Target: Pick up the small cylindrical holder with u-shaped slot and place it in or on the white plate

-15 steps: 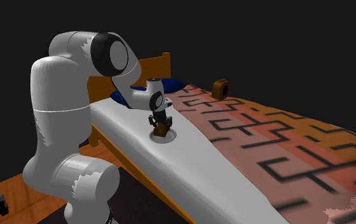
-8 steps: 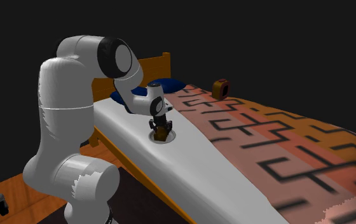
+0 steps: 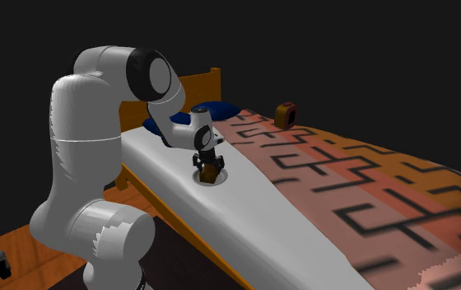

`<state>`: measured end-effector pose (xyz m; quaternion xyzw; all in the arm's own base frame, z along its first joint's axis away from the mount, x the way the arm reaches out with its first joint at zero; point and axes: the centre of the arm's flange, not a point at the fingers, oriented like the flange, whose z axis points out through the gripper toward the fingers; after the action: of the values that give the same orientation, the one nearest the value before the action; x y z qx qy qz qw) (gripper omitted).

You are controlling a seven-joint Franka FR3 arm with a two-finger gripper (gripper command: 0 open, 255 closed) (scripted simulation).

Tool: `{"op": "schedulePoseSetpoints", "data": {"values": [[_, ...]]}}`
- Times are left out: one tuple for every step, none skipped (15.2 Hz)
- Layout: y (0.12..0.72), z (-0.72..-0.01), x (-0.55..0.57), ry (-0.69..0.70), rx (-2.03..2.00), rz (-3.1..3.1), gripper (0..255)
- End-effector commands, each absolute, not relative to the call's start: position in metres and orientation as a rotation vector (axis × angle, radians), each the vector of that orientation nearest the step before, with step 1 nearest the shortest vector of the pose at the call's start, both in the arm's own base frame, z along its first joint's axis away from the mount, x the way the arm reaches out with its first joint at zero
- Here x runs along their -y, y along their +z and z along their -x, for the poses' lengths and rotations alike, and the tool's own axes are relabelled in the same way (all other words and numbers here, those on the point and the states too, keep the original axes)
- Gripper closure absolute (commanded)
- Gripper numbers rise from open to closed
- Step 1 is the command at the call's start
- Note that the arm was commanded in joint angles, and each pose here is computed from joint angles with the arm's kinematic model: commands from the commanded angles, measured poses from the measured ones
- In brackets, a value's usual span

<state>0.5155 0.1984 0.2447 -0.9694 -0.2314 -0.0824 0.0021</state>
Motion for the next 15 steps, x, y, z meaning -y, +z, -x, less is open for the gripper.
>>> {"op": "schedulePoseSetpoints", "data": {"values": [[0.245, -0.515, -0.198, -0.259, 0.726, 3.041, 0], [0.245, -0.515, -0.198, -0.259, 0.726, 3.041, 0], [0.245, -0.515, -0.198, -0.259, 0.726, 3.041, 0], [0.258, -0.513, -0.198, -0.259, 0.726, 3.041, 0], [0.271, -0.511, -0.197, -0.259, 0.726, 3.041, 0], [0.284, -0.509, -0.197, -0.259, 0.726, 3.041, 0], [0.294, -0.508, -0.196, -0.259, 0.726, 3.041, 0], [0.294, -0.508, -0.196, -0.259, 0.726, 3.041, 0], [0.294, -0.508, -0.196, -0.259, 0.726, 3.041, 0], [0.294, -0.508, -0.196, -0.259, 0.726, 3.041, 0], [0.294, -0.508, -0.196, -0.259, 0.726, 3.041, 0], [0.294, -0.508, -0.196, -0.259, 0.726, 3.041, 0], [0.294, -0.508, -0.196, -0.259, 0.726, 3.041, 0], [0.294, -0.508, -0.196, -0.259, 0.726, 3.041, 0], [0.294, -0.508, -0.196, -0.259, 0.726, 3.041, 0]]}}
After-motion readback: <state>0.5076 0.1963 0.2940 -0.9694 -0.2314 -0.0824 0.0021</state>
